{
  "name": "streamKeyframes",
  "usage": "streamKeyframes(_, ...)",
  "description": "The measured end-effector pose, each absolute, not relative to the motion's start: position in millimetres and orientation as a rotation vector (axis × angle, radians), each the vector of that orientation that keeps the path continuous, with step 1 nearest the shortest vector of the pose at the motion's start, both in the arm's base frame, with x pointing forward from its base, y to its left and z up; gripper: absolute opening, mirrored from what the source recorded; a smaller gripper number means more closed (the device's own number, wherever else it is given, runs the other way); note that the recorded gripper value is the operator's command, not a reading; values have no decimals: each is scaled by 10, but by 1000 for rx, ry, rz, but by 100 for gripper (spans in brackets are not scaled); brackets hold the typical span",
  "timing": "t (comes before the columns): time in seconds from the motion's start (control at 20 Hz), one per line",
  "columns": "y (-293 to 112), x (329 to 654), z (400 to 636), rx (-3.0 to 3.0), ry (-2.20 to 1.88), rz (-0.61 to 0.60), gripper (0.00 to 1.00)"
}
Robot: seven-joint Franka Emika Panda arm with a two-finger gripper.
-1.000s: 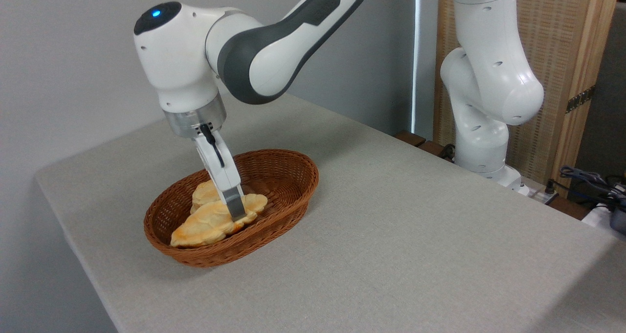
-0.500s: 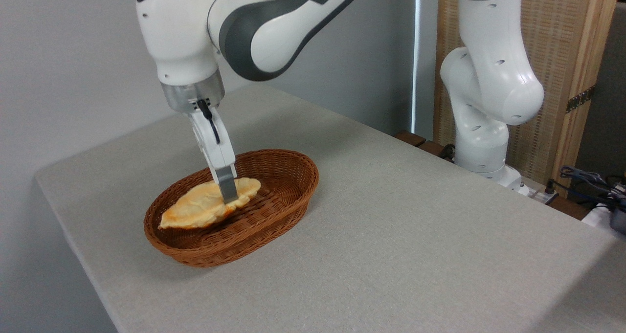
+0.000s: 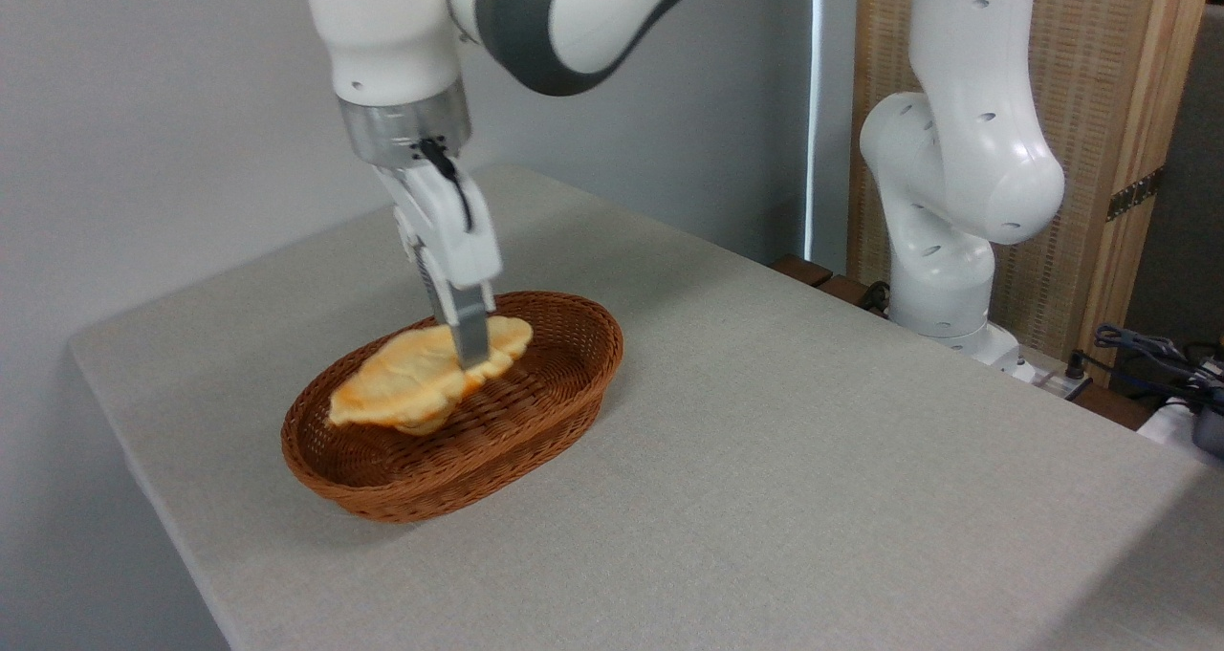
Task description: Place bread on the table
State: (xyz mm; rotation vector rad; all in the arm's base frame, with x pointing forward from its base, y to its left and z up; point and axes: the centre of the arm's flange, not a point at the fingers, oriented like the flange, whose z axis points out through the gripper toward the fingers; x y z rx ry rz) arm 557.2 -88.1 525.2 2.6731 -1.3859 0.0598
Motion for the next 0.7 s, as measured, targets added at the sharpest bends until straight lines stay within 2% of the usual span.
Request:
streamKeyframes(0.1,-617,5602,5245,2704,-1325,57,50)
streamKeyframes(0.15,-520,5610,5239,2715,-1302,57,58)
streamKeyframes(0.2,-359,5623,5225,2733,-1264,55,77)
streamKeyframes(0.25,-218,5632,5201,2748,-1230,50,78)
streamKeyframes(0.3,-111,5639,5163,2759,-1203,40,86)
streamKeyframes(0.35,-15,5648,5104,2769,-1177,25,100)
streamKeyframes(0.55,265,5701,4782,2796,-1092,-62,100)
streamKeyframes(0.7,282,5747,4565,2796,-1079,-122,100)
